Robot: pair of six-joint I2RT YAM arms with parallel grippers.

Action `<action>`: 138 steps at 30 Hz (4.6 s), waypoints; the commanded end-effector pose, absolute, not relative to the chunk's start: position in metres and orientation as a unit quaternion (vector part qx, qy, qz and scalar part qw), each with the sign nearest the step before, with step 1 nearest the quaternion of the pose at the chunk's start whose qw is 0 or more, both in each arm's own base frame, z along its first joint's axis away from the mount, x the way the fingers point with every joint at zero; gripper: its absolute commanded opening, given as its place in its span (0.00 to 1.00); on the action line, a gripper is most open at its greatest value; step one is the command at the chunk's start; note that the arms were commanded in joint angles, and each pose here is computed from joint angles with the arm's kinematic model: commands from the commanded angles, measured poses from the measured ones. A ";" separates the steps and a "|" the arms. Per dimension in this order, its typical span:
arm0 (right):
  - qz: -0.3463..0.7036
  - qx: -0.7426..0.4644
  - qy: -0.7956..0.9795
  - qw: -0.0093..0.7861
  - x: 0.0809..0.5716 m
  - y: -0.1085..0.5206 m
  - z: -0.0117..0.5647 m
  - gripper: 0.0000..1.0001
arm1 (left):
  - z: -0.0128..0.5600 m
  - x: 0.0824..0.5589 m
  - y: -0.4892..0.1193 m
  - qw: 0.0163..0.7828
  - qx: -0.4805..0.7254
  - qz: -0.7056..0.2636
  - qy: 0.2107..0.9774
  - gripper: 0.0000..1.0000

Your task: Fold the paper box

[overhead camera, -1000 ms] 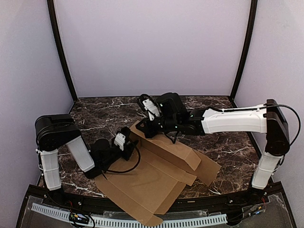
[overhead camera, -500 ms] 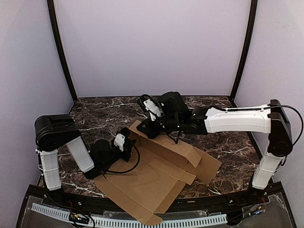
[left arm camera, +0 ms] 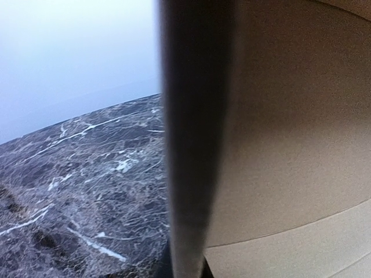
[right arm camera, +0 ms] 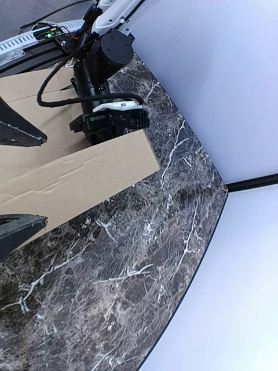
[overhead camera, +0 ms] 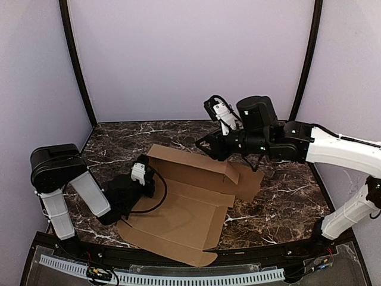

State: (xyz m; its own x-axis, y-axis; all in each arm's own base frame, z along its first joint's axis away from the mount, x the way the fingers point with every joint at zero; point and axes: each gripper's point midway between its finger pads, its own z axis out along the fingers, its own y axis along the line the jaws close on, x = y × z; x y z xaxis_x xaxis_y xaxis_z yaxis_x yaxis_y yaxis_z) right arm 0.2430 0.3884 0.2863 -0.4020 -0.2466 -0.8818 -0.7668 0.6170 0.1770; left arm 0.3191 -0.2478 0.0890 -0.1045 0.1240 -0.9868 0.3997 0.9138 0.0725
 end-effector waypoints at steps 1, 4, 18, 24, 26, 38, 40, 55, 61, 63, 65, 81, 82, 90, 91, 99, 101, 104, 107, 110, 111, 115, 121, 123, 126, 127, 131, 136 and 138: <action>0.238 -0.295 0.812 0.445 0.241 0.343 0.274 0.38 | 0.084 0.325 -0.211 0.632 0.101 -0.048 0.767 0.01; 0.220 -0.280 0.824 0.441 0.236 0.323 0.266 0.34 | 0.085 0.326 -0.200 0.628 0.062 -0.034 0.775 0.01; 0.159 -0.238 0.856 0.430 0.256 0.285 0.213 0.00 | 0.088 0.310 -0.202 0.613 0.066 -0.020 0.787 0.01; 0.156 -0.248 0.854 0.431 0.275 0.293 0.207 0.00 | 0.084 0.305 -0.204 0.605 0.073 -0.031 0.793 0.01; 0.154 -0.252 0.854 0.428 0.281 0.298 0.202 0.00 | 0.084 0.305 -0.206 0.603 0.074 -0.036 0.794 0.01; 0.228 -0.275 0.838 0.412 0.297 0.352 0.190 0.00 | 0.086 0.304 -0.219 0.598 0.082 -0.062 0.795 0.01; 0.247 -0.270 0.833 0.414 0.298 0.360 0.193 0.00 | 0.087 0.304 -0.222 0.598 0.086 -0.062 0.795 0.01; 0.398 -0.161 0.771 0.471 0.294 0.369 0.237 0.00 | 0.095 0.294 -0.240 0.587 0.090 -0.114 0.797 0.01; 0.465 -0.142 0.725 0.488 0.287 0.373 0.262 0.00 | 0.105 0.287 -0.251 0.573 0.082 -0.164 0.799 0.01; 0.478 -0.140 0.710 0.498 0.285 0.372 0.273 0.00 | 0.108 0.286 -0.253 0.569 0.084 -0.171 0.800 0.01; 0.493 -0.140 0.692 0.508 0.283 0.371 0.285 0.00 | 0.110 0.284 -0.254 0.563 0.085 -0.175 0.803 0.01; 0.464 -0.202 0.717 0.480 0.255 0.358 0.280 0.00 | 0.135 0.294 -0.237 0.589 0.057 -0.128 0.796 0.01; 0.456 -0.205 0.724 0.474 0.252 0.353 0.275 0.00 | 0.141 0.297 -0.234 0.596 0.048 -0.120 0.792 0.01; 0.408 -0.211 0.762 0.456 0.220 0.302 0.245 0.00 | 0.150 0.318 -0.216 0.591 -0.009 -0.147 0.793 0.01; 0.402 -0.205 0.766 0.458 0.218 0.294 0.243 0.00 | 0.150 0.320 -0.214 0.588 -0.014 -0.157 0.793 0.01; 0.379 -0.131 0.788 0.467 0.207 0.245 0.207 0.00 | 0.163 0.314 -0.214 0.576 -0.022 -0.216 0.788 0.01; 0.388 -0.119 0.787 0.465 0.206 0.244 0.202 0.00 | 0.166 0.310 -0.214 0.569 -0.029 -0.238 0.786 0.01; 0.399 -0.104 0.782 0.468 0.209 0.244 0.201 0.00 | 0.171 0.303 -0.221 0.558 -0.033 -0.279 0.781 0.01; 0.413 -0.102 0.769 0.477 0.209 0.247 0.208 0.00 | 0.172 0.298 -0.221 0.547 -0.043 -0.300 0.780 0.01; 0.444 -0.115 0.745 0.484 0.204 0.253 0.222 0.00 | 0.175 0.296 -0.221 0.545 -0.043 -0.305 0.780 0.01; 0.455 -0.117 0.734 0.490 0.202 0.255 0.228 0.00 | 0.175 0.295 -0.221 0.544 -0.041 -0.303 0.782 0.01; 0.499 -0.130 0.696 0.500 0.193 0.261 0.252 0.00 | 0.179 0.295 -0.219 0.546 -0.045 -0.305 0.779 0.01; 0.550 -0.130 0.648 0.511 0.186 0.266 0.278 0.00 | 0.183 0.295 -0.221 0.547 -0.049 -0.316 0.773 0.01; 0.561 -0.133 0.639 0.510 0.186 0.271 0.284 0.00 | 0.183 0.295 -0.221 0.547 -0.051 -0.318 0.773 0.01; 0.572 -0.137 0.631 0.507 0.188 0.279 0.289 0.00 | 0.183 0.294 -0.222 0.546 -0.053 -0.324 0.771 0.01; 0.575 -0.137 0.628 0.506 0.189 0.282 0.290 0.00 | 0.184 0.294 -0.224 0.545 -0.052 -0.329 0.769 0.01; 0.592 -0.144 0.606 0.512 0.190 0.290 0.299 0.00 | 0.186 0.293 -0.228 0.541 -0.050 -0.343 0.767 0.01; 0.610 -0.152 0.582 0.517 0.188 0.297 0.312 0.00 | 0.186 0.292 -0.231 0.536 -0.050 -0.354 0.765 0.01; 0.617 -0.154 0.574 0.516 0.187 0.300 0.316 0.00 | 0.186 0.291 -0.231 0.535 -0.050 -0.357 0.764 0.01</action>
State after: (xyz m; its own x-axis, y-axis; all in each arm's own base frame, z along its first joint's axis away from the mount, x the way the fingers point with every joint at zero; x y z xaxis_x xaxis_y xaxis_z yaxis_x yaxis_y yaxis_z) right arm 0.1960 0.2960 0.2743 -0.4680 0.3849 -0.7955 -0.7530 0.2976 0.5869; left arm 0.2927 -0.2295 0.1804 -0.4257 -0.4205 -0.8012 0.2866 0.7772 -0.5602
